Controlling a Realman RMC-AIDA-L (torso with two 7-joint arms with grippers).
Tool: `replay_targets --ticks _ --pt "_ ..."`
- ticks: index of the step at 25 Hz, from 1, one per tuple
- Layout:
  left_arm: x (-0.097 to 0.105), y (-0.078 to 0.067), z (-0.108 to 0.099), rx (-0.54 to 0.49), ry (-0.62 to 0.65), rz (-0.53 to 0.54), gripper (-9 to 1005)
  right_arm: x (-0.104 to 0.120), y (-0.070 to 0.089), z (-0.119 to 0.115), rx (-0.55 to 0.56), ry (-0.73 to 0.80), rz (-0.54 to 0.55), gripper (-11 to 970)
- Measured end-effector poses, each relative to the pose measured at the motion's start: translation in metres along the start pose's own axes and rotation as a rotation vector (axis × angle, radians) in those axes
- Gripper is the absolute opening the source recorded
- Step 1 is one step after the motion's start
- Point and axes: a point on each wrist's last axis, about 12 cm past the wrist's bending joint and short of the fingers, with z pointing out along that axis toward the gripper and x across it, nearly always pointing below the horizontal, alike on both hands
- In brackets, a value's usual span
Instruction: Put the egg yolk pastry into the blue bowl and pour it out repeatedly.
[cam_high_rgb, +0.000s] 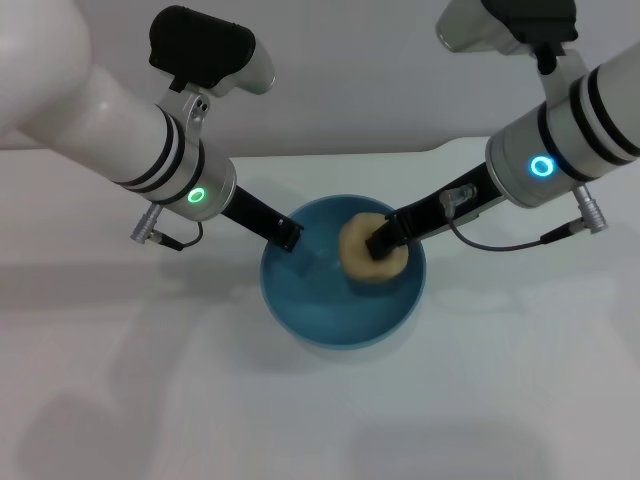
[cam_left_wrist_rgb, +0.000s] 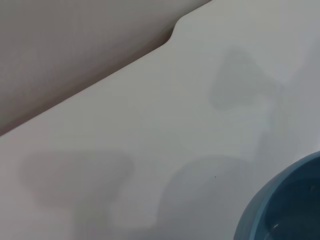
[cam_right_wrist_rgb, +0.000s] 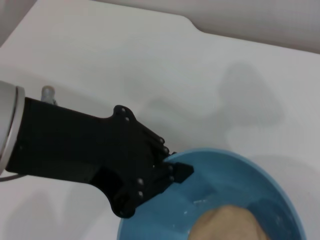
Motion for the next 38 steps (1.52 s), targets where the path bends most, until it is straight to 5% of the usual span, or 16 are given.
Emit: replay_targets --ticks 8,13,16,24,31,38 --pt "0.001 -0.001 0.001 0.002 0.008 0.006 -1 -0.004 0.0 -0.001 -0.003 -0.032 -0.034 196" --pt "0.001 -0.001 0.001 0.003 0.01 0.005 -1 -0.007 0.002 -0.002 -0.008 -0.048 -0.048 377" --pt "0.002 0.001 0.0 0.001 0.004 0.0 0 -0.012 0.0 -0.015 -0.041 -0.129 -0.012 377" --pt "0.001 0.006 -0.002 -0.031 -0.081 0.002 0 0.005 -0.047 -0.063 -0.077 -0.355 0.182 377" --pt "0.012 0.014 -0.019 -0.03 -0.343 -0.008 0 0.053 -0.095 -0.04 -0.063 -0.331 0.355 376" --pt "0.046 0.031 -0.035 -0.068 -0.608 -0.069 0 0.082 -0.122 -0.021 -0.071 -0.325 0.463 376"
